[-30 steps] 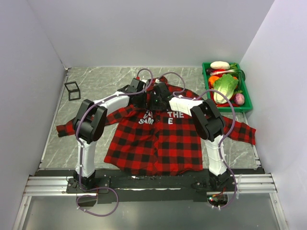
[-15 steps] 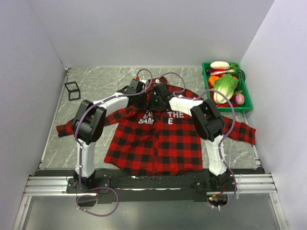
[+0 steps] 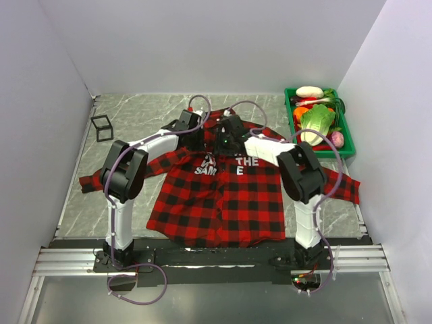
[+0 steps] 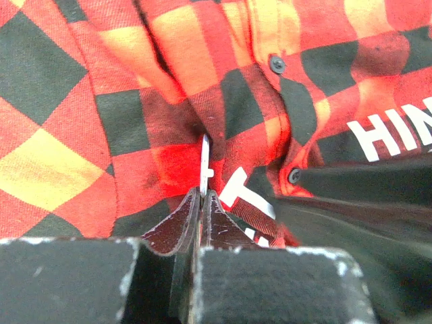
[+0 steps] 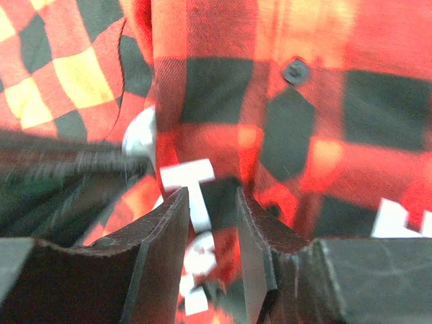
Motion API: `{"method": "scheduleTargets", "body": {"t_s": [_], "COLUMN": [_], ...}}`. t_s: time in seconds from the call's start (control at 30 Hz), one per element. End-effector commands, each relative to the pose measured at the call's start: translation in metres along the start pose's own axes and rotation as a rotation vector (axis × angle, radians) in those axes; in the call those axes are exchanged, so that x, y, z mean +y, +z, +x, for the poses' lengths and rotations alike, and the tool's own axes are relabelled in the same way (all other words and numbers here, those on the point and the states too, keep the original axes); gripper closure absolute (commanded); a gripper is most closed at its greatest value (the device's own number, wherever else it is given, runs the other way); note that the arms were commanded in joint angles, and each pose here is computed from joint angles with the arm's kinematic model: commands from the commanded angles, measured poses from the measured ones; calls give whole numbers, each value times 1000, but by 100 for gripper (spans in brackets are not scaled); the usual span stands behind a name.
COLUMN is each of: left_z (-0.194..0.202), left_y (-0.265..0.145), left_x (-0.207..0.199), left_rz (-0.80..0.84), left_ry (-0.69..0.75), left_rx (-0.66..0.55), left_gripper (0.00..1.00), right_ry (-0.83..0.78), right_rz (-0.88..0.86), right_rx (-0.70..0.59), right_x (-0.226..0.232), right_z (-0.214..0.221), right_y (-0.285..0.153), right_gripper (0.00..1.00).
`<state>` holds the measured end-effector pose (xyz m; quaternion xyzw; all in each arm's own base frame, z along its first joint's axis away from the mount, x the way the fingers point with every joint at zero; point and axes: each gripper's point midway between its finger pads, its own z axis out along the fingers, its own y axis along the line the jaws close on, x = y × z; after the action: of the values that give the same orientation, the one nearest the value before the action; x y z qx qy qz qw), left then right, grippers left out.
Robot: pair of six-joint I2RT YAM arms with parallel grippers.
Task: Pin the brooch onto the clothing
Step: Pin the brooch to the clothes.
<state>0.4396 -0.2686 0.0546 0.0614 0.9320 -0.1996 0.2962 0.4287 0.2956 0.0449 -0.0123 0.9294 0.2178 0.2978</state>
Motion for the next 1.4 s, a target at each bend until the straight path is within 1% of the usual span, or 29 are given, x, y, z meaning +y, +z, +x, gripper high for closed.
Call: {"method": "scheduleTargets", "body": {"t_s": [0.0,0.1,0.2,0.47,0.57,0.8,0.97,1.0,1.13,1.37], "left_z": [-14,-16,-17,-14,-13,-17,-15,-15,-12,-11], "left_y": [-12,-15,-15,-20,-19,-21,-21,-20,-19,-18], "left_x": [-3,-8,-10,-17,-17,-19,-20,-20,-17,-15], "left_rz": [45,82,97,161,167,195,213,214,210,213], "left_ry": [-26,-22,-20,-32,-37,-48,-53,-53,-55,-63], "left_rx": [-45,-58,-63,-72,-73,-87,-84,-84,-77,-80], "left_gripper": [99,99,99,99,99,99,99,99,99,99], "right_ry": [12,20,30,70,87,106,110,107,122,130], "right_rz": [-11,-11,-24,-136,-166,-162,-162,-182,-194,-215], "right_rx": [-136,-147,-142,-86,-84,-64,-43,-66,-73,-64], "right_x": [2,0,2,16,20,16,13,17,17,20], "right_z": [-48,-52,-52,-39,-38,-32,-25,-31,-31,-30], "right_y": [-52,-57,-52,-24,-15,2,11,12,13,18], "right_gripper": [57,57,57,57,57,62,62,63,64,64]}}
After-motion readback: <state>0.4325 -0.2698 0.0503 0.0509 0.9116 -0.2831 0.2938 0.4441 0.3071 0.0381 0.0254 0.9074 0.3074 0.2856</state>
